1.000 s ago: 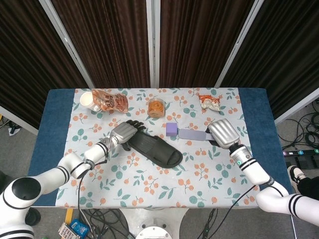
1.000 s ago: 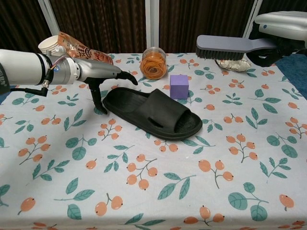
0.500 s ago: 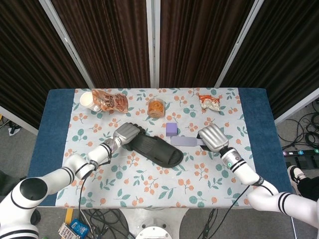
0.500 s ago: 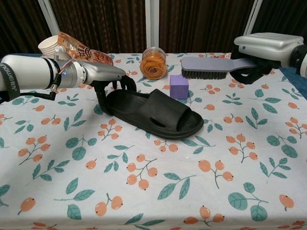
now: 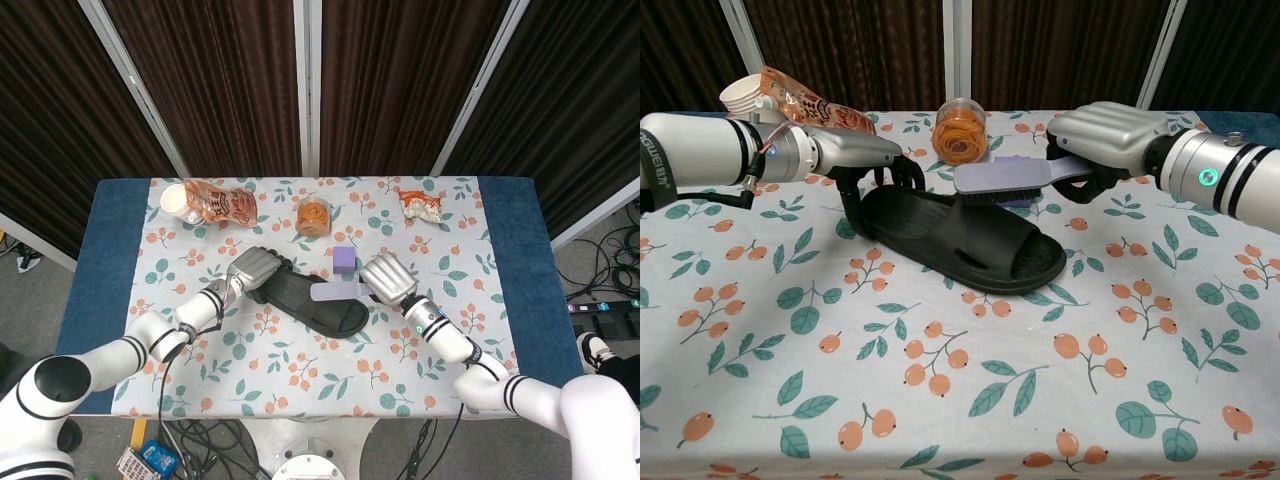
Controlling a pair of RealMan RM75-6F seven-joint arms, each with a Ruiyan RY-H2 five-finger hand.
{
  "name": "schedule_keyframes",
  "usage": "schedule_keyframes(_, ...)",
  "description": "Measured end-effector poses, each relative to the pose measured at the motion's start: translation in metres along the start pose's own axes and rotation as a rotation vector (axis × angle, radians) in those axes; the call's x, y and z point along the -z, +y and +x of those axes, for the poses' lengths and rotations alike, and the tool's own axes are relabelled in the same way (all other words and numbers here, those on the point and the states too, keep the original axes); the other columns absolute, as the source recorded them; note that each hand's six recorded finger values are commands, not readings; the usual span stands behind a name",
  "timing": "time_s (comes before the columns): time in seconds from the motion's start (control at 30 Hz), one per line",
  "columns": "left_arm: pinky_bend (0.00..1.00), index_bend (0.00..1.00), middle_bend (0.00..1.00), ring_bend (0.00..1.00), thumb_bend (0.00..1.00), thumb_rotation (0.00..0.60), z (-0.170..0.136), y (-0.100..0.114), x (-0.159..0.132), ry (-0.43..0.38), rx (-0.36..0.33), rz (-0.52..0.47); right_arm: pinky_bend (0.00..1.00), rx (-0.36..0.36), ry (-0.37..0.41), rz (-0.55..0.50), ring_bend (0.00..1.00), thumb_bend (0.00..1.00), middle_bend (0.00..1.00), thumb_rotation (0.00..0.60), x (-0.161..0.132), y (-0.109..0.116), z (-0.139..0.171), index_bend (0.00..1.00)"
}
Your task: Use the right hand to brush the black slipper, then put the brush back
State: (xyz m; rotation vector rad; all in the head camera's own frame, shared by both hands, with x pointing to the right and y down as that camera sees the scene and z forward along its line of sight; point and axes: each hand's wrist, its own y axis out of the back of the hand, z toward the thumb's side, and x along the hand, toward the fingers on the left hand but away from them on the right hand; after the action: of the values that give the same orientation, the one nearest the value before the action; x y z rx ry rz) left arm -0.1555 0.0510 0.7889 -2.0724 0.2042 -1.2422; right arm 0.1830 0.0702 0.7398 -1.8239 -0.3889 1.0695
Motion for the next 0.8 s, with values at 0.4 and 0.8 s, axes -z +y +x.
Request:
schedule_keyframes(0.4, 0.29, 0.41, 0.42, 0.25, 0.25, 0.600, -0.002, 0.002, 0.003, 0.009, -0.002, 0.015, 1.00, -0.085, 0.112, 0.169, 1.00, 0.49, 1.00, 0.600, -0.012, -0.030, 0.024, 1.00)
schedule_keyframes(0.8, 0.29, 0.41, 0.42, 0.25, 0.25, 0.600, -0.005, 0.001, 0.003, 0.009, -0.001, 0.022, 1.00, 0.033, 0.045, 0.093, 1.00, 0.49, 1.00, 0.600, 0.003, 0.008, 0.015, 1.00)
